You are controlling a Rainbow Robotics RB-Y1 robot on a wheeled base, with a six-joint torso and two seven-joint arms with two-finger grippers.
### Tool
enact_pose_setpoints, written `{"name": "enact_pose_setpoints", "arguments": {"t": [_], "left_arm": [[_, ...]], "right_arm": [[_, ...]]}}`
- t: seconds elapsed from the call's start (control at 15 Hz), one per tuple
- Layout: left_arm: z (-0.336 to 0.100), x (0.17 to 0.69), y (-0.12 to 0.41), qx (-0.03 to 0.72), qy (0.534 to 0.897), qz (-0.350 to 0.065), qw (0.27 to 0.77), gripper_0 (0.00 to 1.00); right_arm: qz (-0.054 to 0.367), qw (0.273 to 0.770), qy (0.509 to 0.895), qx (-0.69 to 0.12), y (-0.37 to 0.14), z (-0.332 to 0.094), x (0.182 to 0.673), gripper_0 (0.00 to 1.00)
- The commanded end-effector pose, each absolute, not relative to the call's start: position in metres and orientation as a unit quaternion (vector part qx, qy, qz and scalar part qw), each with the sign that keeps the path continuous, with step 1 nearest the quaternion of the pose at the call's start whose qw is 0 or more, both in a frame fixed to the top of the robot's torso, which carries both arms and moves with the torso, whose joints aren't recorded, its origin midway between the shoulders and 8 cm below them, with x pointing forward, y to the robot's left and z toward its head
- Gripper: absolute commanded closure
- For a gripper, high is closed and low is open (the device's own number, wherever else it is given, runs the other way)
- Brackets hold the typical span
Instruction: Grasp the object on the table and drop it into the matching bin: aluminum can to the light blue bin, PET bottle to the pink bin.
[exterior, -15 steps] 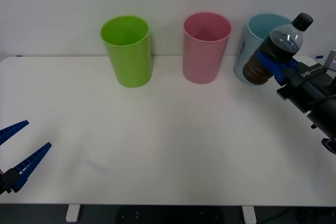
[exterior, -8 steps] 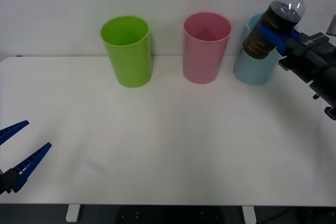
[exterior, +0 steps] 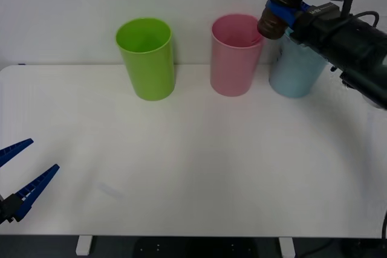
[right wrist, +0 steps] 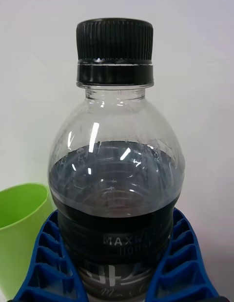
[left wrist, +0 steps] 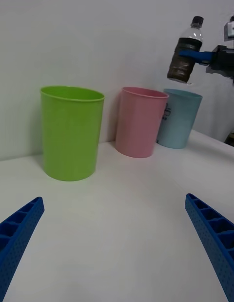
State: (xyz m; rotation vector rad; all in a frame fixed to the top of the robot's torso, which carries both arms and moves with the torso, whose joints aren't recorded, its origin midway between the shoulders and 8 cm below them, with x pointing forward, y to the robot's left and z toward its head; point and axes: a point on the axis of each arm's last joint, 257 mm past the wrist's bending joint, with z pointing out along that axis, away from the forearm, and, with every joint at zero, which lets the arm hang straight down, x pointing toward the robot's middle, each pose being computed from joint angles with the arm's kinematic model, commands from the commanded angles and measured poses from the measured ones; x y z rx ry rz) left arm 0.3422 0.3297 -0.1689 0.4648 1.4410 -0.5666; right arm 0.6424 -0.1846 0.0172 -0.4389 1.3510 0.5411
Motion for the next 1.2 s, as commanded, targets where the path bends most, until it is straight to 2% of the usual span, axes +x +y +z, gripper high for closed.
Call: {"name": "enact_pose_setpoints", "arguments": {"t": [0.07,0.6,0.73,0.93,1.0,1.07,1.2], "left_arm": [[-0.169,0.342,0.330,0.208,0.645,-0.253,0.691,0.00],[-0.169,0.342,0.330,0.208,0.645,-0.253,0.691,0.00],[-0.169,0.342,0.330,0.208,0.645,-0.253,0.691,0.00],[-0.169,0.342,0.330,0.208,0.645,-0.253,0.691,0.00],[-0.169,0.342,0.330,0.208,0.645,-0.253,0.691,0.00],[-0.169,0.342,0.330,0.208,0.645,-0.253,0.691,0.00],[-0.169,0.342,0.330,0.208,0.645,-0.253,0.691,0.00]], "right_arm": [[0.221,0.721,0.620,-0.215,-0.167,0.015,0.666,1.00],[0.177,0.716,0.630,-0.244,-0.121,0.013,0.713,0.93],[0.180,0.715,0.630,-0.245,-0.117,0.012,0.712,0.88],[0.182,0.712,0.630,-0.251,-0.113,0.010,0.711,0.77],[0.182,0.712,0.630,-0.251,-0.114,0.010,0.711,0.51],[0.185,0.713,0.629,-0.249,-0.114,0.011,0.710,0.00],[0.186,0.713,0.629,-0.249,-0.114,0.011,0.710,0.00]]}}
